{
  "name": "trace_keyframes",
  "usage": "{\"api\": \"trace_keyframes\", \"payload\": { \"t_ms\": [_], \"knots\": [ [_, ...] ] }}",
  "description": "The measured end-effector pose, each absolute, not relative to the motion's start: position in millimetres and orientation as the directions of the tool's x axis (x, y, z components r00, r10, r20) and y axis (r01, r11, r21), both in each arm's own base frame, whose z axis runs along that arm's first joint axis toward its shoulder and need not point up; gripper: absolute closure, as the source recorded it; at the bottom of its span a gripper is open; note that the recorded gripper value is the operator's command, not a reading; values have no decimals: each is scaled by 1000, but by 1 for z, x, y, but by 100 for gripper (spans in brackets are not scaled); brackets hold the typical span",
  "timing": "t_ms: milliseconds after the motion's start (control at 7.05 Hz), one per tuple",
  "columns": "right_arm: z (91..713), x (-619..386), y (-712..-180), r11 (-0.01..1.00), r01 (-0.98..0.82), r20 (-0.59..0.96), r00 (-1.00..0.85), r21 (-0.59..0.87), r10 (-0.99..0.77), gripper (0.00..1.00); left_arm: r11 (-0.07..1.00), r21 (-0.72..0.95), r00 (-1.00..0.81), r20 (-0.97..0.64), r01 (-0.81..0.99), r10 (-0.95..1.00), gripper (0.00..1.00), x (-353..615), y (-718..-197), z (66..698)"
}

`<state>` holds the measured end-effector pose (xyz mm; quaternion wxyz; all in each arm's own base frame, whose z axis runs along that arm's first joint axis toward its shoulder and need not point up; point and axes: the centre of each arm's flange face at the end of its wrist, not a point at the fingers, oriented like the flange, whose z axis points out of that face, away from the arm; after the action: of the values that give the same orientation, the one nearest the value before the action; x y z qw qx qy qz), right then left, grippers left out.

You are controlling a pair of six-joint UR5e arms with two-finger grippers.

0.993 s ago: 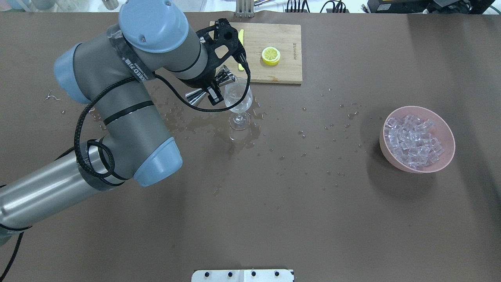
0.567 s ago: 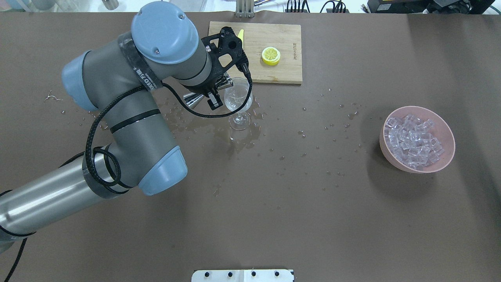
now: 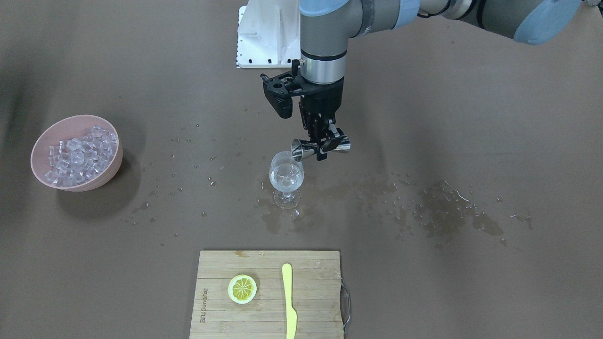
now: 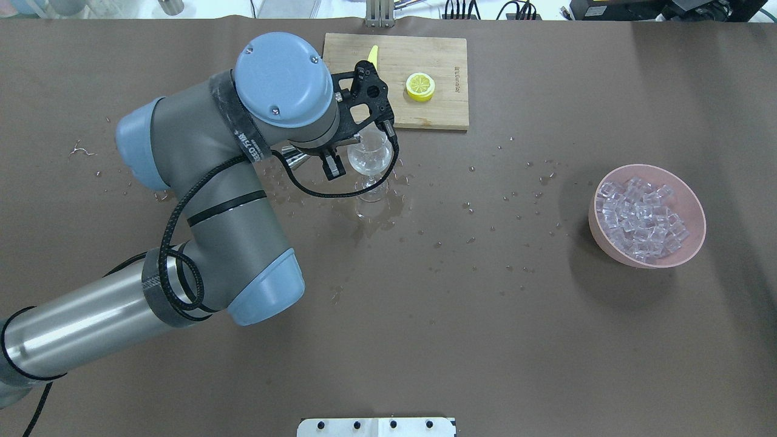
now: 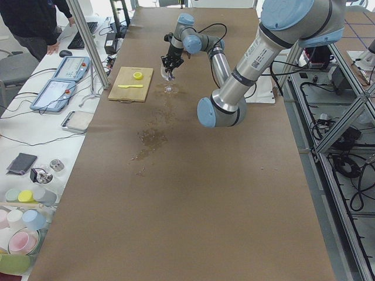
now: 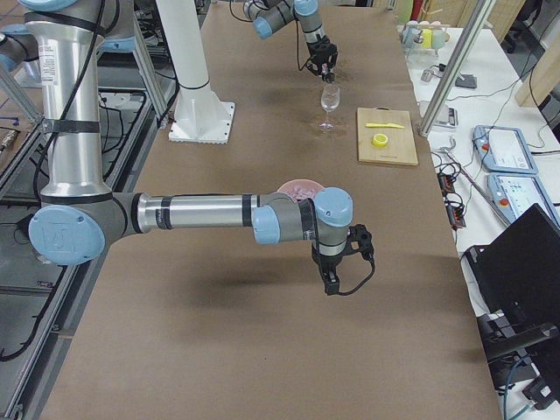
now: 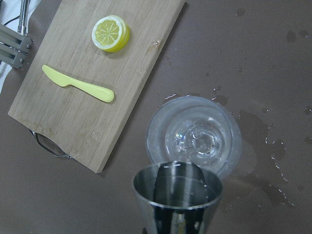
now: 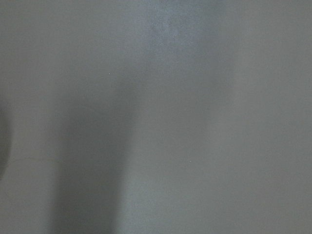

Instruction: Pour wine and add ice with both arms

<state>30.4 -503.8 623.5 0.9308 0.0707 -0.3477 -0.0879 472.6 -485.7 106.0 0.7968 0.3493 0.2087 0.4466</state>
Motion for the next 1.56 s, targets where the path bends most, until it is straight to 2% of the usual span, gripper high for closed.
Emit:
{"api": "trace_keyframes", "payload": {
  "t_ms": [709,1560],
  "knots": [
    [626,30,-504,976,115,636,742,187,-209,0,278,686,507,151,-672,849,100,496,-466,99],
    [630,30,-503,977,115,638,743,179,-204,0,258,659,491,195,-706,849,100,501,-458,81]
  ]
}}
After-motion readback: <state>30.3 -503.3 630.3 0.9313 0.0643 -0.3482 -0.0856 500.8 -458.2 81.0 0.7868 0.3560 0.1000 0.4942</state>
